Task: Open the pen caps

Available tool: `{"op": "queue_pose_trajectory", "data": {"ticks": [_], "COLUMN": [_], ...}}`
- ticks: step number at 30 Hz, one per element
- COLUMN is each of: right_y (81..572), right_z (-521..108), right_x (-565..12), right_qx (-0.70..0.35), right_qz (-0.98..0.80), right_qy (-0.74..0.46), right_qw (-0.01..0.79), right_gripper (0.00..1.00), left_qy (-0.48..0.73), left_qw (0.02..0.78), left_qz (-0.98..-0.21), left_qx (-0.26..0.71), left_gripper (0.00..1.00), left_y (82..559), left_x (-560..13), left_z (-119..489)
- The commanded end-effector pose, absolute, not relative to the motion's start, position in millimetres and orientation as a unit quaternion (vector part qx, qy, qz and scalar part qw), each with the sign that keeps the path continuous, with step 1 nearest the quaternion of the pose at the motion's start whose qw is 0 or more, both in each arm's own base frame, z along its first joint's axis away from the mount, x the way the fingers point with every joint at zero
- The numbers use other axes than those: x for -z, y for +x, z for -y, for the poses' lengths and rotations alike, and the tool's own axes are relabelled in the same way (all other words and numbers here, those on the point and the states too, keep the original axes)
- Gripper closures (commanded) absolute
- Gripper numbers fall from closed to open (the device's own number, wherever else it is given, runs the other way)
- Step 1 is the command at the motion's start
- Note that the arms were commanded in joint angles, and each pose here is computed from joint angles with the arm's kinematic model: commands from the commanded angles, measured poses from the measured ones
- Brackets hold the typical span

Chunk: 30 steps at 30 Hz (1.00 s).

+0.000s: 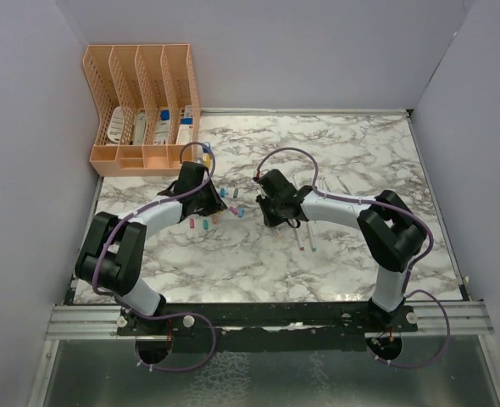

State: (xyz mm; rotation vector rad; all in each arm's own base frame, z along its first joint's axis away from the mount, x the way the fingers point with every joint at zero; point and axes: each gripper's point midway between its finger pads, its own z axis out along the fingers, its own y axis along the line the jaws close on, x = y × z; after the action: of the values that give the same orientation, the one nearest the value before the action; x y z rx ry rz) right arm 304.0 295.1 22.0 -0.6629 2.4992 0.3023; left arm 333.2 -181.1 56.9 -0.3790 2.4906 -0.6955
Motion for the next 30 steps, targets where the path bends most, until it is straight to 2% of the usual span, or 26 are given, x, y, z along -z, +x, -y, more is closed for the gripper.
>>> {"op": "queue_pose_trajectory", "data": {"ticks": [1,7,12,17,22,28,30], "right_y": [300.8,296.3,294.4,294.8,294.9,295.3,297.2], "right_z": [-295.6,-292.3,-292.7,-292.8,-293.2,-292.3,-292.1], "right_x": [-26.6,-22.5,-22.4,-24.1,-25.6,-29.7,-36.3], "right_qx": [-0.120,-0.120,-0.123,-0.124,-0.125,-0.124,-0.124], "right_qz": [-0.924,-0.926,-0.926,-0.925,-0.925,-0.925,-0.924], "right_qy": [-0.244,-0.242,-0.243,-0.244,-0.244,-0.241,-0.236], "right_qw": [0.270,0.263,0.262,0.263,0.264,0.267,0.274], "right_gripper": [0.98,0.87,0.83,0.81,0.76,0.66,0.62], "left_qy": [-0.135,-0.138,-0.139,-0.144,-0.151,-0.155,-0.153], "left_qw": [0.262,0.252,0.251,0.256,0.291,0.372,0.389], "left_qz": [-0.923,-0.927,-0.928,-0.926,-0.913,-0.874,-0.866], "left_qx": [0.247,0.243,0.239,0.238,0.244,0.271,0.275], "left_gripper": [0.96,0.83,0.72,0.66,0.58,0.32,0.05], "left_y": [334.7,331.3,330.4,330.8,337.7,346.3,346.8], "left_x": [-45.6,-34.9,-32.2,-37.8,-68.2,-135.8,-153.7], "left_z": [182.6,182.5,181.5,179.7,177.1,172.8,170.8]}}
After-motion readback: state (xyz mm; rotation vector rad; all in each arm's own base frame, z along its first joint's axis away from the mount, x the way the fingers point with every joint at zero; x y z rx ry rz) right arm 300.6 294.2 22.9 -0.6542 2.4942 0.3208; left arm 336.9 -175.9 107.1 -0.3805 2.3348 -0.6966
